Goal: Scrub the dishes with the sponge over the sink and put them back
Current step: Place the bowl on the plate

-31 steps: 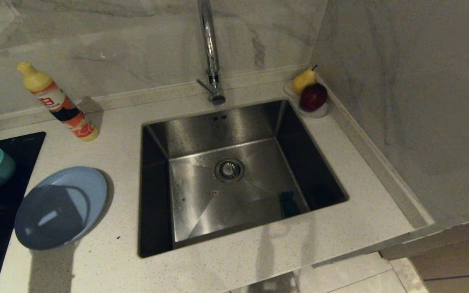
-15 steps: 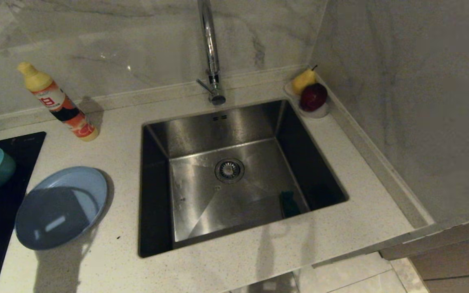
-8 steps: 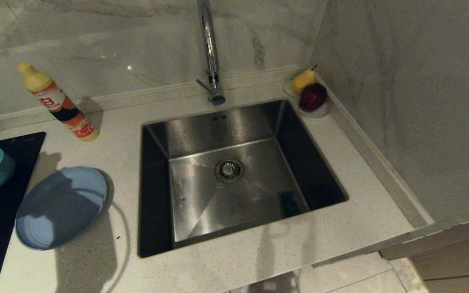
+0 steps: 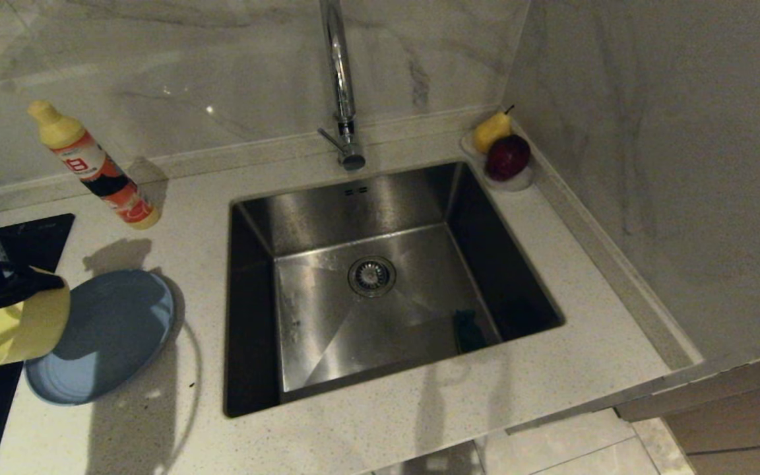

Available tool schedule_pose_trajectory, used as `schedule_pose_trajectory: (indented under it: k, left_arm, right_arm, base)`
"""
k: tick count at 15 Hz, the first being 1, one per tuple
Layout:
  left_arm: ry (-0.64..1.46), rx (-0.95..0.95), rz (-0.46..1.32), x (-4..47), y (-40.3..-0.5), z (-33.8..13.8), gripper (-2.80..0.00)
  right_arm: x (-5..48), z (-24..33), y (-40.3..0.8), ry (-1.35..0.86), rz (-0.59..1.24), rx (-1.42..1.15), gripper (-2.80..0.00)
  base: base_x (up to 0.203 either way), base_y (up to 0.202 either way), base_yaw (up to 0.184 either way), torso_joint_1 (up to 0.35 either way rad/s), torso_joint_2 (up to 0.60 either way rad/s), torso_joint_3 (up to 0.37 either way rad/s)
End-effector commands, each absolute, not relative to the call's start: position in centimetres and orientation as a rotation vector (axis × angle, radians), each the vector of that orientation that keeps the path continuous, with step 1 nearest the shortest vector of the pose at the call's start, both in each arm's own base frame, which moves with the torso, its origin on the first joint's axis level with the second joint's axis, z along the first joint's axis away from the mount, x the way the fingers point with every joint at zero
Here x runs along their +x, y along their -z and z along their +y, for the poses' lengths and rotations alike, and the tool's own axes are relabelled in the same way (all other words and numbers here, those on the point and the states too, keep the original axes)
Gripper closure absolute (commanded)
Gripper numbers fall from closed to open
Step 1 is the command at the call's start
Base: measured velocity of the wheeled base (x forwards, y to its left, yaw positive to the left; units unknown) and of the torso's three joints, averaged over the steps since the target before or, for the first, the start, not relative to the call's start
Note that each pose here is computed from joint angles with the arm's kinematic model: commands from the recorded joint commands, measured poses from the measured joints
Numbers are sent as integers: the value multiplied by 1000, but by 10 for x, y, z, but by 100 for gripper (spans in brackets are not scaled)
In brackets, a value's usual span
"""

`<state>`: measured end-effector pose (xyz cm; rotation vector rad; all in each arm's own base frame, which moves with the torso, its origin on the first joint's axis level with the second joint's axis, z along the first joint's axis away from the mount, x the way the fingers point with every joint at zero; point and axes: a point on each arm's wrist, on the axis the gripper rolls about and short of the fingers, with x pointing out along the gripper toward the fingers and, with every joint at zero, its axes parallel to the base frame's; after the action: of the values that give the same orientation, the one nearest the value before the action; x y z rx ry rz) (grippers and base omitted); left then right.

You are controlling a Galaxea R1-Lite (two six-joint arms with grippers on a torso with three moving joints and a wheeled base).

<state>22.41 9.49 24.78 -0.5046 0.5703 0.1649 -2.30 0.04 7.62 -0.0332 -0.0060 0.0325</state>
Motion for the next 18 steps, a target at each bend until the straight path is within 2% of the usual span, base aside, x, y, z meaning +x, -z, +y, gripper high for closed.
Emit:
schedule_pose_trajectory:
  k: [1,10,18]
  left_arm:
    - [-163,-479,609,250,-229,91,0]
    - [-194,-369,671,269,-207,84,0]
    - [-224,-331,648,276,-185,83,0]
  right_arm:
    - [-23,0,-76,-34,-8,-34,0]
    - [-23,0,-76,-34,-8,-35,0]
    - [-23,0,-76,-34,-8,-34,0]
  base:
    - [0,0,0,0,0,0]
    - [0,0,0,0,0,0]
    - [0,0,0,0,0,0]
